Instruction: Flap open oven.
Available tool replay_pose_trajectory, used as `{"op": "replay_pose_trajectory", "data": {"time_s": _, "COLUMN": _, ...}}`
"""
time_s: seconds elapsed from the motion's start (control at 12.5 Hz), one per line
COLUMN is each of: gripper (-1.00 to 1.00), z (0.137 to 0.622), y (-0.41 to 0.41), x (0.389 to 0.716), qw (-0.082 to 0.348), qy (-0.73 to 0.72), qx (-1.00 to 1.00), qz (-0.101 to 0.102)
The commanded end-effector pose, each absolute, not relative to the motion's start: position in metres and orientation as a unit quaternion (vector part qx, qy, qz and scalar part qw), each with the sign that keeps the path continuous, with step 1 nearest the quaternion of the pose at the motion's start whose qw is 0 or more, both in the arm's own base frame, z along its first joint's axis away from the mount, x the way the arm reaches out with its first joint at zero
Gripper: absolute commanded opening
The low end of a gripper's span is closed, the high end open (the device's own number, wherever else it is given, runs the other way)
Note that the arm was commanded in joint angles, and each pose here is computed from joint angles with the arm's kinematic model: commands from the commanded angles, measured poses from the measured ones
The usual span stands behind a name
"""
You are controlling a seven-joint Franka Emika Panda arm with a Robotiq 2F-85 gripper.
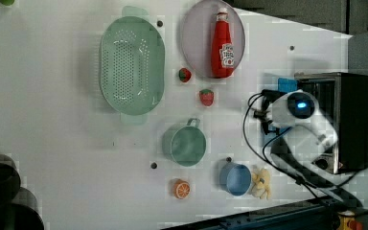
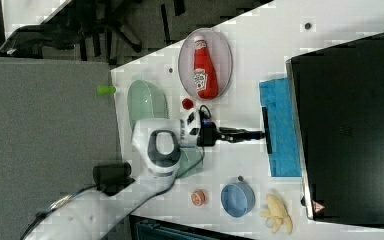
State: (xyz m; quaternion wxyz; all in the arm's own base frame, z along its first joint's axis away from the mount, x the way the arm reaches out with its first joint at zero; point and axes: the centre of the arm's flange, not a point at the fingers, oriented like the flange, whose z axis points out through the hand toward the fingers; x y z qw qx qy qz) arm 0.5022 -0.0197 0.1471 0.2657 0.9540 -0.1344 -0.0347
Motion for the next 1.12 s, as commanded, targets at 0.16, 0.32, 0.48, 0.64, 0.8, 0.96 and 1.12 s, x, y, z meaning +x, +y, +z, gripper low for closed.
{"op": "replay_pose_trajectory", "data": {"time_s": 0.16, "gripper": -0.65, "z": 0.322, "y": -0.043, "x": 0.539, "qw": 0.144, "qy": -0.333, "qx": 0.929, "qz": 0.068}}
{"op": "replay_pose_trajectory", "data": {"time_s": 0.32, "gripper": -0.65, "z": 0.385, "y": -0.052, "x": 0.529, "qw": 0.101, "qy": -0.384, "qx": 0.915, "qz": 0.071}}
{"op": "replay_pose_trajectory", "data": {"time_s": 0.48, "gripper": -0.65, "z": 0.448, "y": -0.052, "x": 0.516, "qw": 0.059, "qy": -0.419, "qx": 0.903, "qz": 0.072}}
{"op": "replay_pose_trajectory", "data": {"time_s": 0.64, "gripper": -0.65, "z": 0.505, "y": -0.051, "x": 0.5, "qw": 0.019, "qy": -0.449, "qx": 0.892, "qz": 0.051}}
{"op": "replay_pose_trajectory", "data": {"time_s": 0.8, "gripper": -0.65, "z": 0.554, "y": -0.052, "x": 0.483, "qw": 0.008, "qy": -0.46, "qx": 0.887, "qz": 0.023}}
{"op": "replay_pose_trajectory", "data": {"time_s": 0.96, "gripper": -0.65, "z": 0.593, "y": -0.054, "x": 0.474, "qw": 0.007, "qy": -0.462, "qx": 0.887, "qz": 0.025}}
{"op": "replay_pose_trajectory", "data": {"time_s": 1.12, "gripper": -0.65, "z": 0.609, "y": -0.046, "x": 0.475, "qw": 0.002, "qy": -0.455, "qx": 0.89, "qz": 0.036}}
